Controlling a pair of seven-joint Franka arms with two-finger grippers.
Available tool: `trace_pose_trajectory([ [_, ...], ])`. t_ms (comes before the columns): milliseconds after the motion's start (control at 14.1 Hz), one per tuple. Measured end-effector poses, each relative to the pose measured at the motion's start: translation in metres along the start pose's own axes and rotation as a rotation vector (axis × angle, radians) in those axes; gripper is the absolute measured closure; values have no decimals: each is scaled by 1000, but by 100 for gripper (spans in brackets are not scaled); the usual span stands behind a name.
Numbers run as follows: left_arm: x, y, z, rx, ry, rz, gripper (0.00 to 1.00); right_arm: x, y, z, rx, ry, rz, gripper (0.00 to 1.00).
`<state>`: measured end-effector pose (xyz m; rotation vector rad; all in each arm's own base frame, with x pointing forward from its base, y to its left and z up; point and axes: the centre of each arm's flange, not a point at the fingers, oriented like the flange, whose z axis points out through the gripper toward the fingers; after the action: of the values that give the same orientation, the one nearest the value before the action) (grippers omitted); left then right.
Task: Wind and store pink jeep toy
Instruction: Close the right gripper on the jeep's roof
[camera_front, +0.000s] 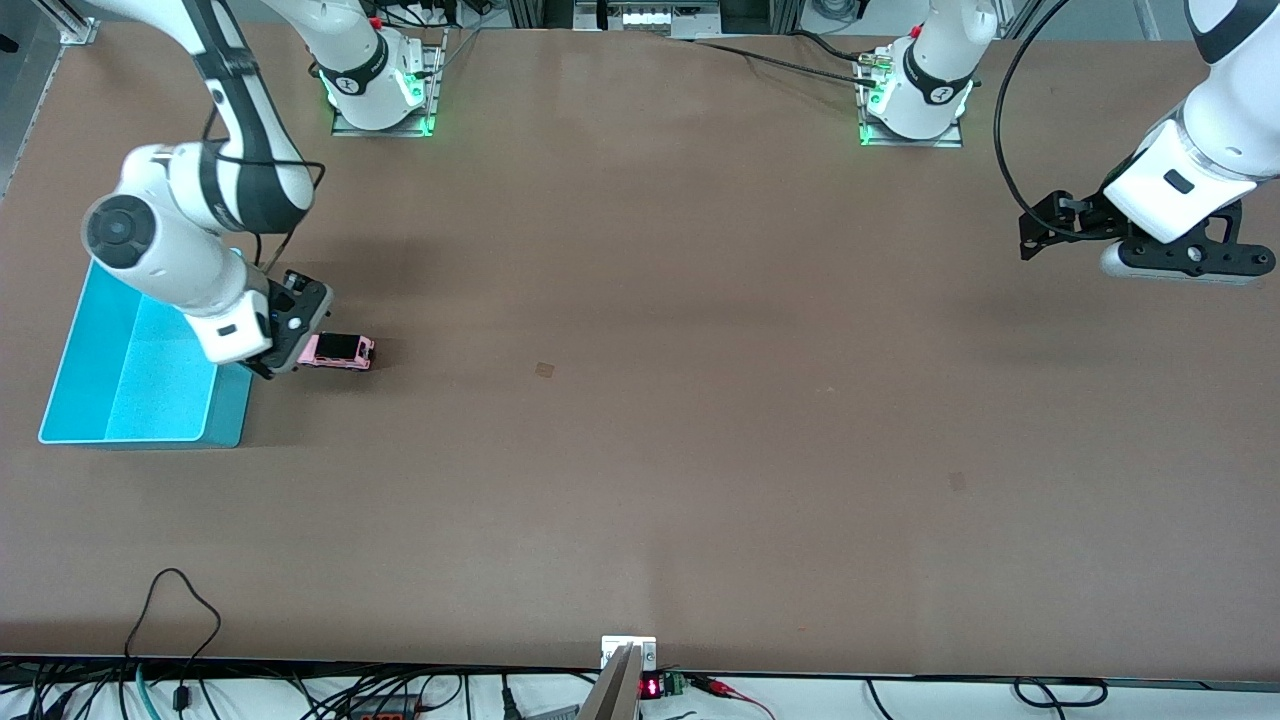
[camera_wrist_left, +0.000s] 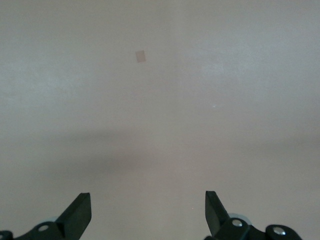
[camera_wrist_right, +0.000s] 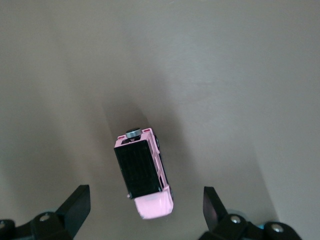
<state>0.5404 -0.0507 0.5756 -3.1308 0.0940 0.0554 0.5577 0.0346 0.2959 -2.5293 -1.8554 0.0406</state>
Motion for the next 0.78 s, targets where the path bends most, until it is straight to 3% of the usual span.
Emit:
trace_pose_trajectory([
  [354,0,0,0,0,0,0,0,-4,-8,51,-22,6,-118,0],
  [779,0,0,0,0,1,0,0,-18,-10,85,-45,11,-139,0],
])
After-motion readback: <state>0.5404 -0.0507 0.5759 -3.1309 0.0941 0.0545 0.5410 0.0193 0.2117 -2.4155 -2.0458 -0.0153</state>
